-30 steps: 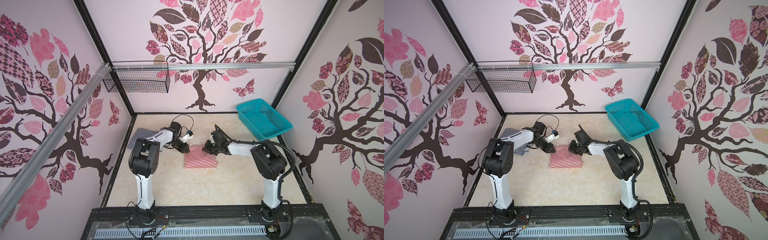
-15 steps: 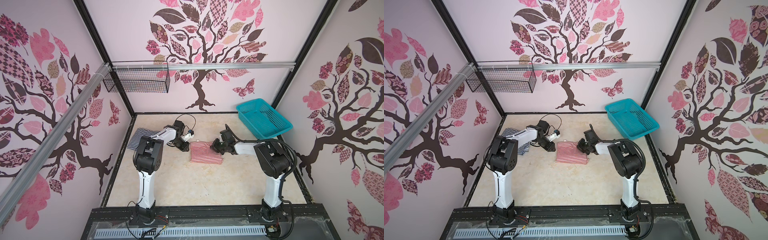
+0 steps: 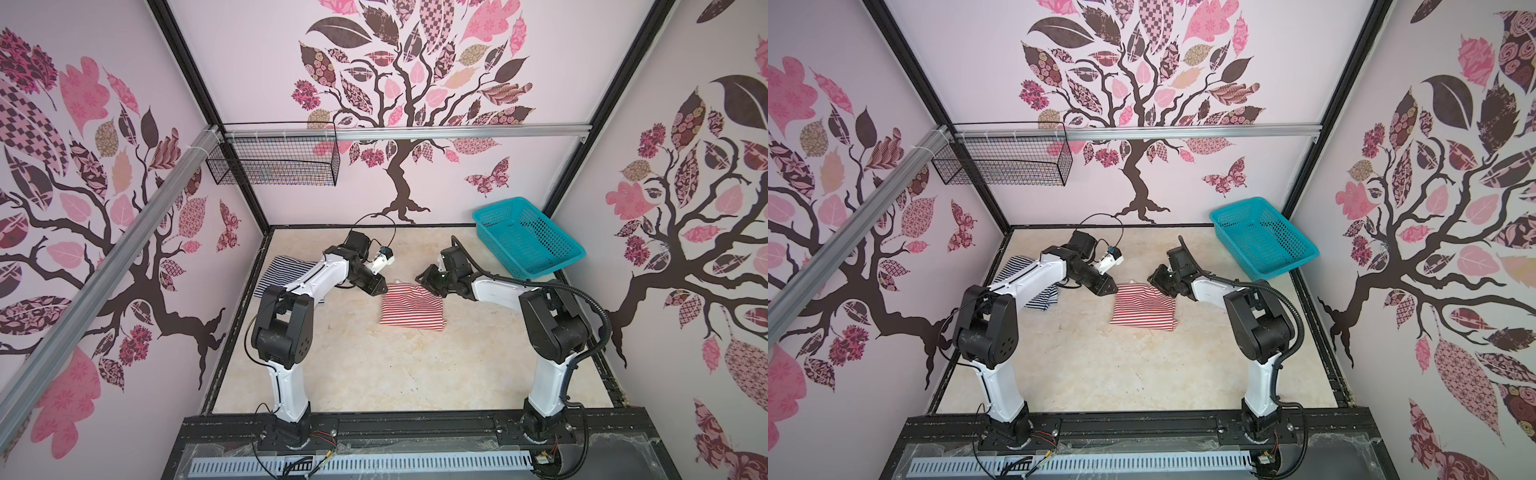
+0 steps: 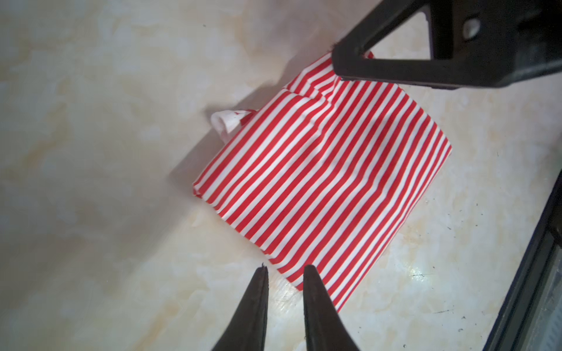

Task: Fold and stack the tank tops
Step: 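Lower the folded edge and open both grippers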

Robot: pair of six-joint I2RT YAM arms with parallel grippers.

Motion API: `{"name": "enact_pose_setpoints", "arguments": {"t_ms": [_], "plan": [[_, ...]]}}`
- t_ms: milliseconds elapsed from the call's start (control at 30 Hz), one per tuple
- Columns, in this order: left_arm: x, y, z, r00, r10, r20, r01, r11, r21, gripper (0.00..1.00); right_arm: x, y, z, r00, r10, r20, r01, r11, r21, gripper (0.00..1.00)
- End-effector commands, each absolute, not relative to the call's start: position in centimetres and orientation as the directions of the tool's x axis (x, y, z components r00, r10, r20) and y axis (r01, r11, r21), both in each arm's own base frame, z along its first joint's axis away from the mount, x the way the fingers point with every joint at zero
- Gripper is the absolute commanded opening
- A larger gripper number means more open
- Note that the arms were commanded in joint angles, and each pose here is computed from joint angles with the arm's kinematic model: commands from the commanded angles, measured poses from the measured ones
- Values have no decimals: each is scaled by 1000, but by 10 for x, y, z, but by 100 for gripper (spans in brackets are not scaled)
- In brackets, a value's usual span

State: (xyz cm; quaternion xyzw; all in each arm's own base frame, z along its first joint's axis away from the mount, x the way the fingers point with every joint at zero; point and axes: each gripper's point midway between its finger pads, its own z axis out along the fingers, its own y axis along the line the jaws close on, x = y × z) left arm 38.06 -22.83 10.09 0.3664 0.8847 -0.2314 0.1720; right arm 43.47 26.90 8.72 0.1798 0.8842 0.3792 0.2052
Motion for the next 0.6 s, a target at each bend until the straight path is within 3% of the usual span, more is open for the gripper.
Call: {"name": "enact_pose_setpoints", "arguments": {"t_ms": [0, 200, 567], "plan": [[359, -248, 79, -672, 611, -419, 740, 580, -341, 24, 440, 270, 76, -861, 464, -211, 177, 660, 730, 30], [338, -258, 56, -669, 640, -377, 743, 560, -366, 24, 437, 260, 53, -864, 473, -174, 234, 681, 694, 22], [323, -252, 16, -701, 665, -257, 707, 599, -376, 25, 436, 203, 8, -820, 557, -130, 364, 682, 634, 18]]}}
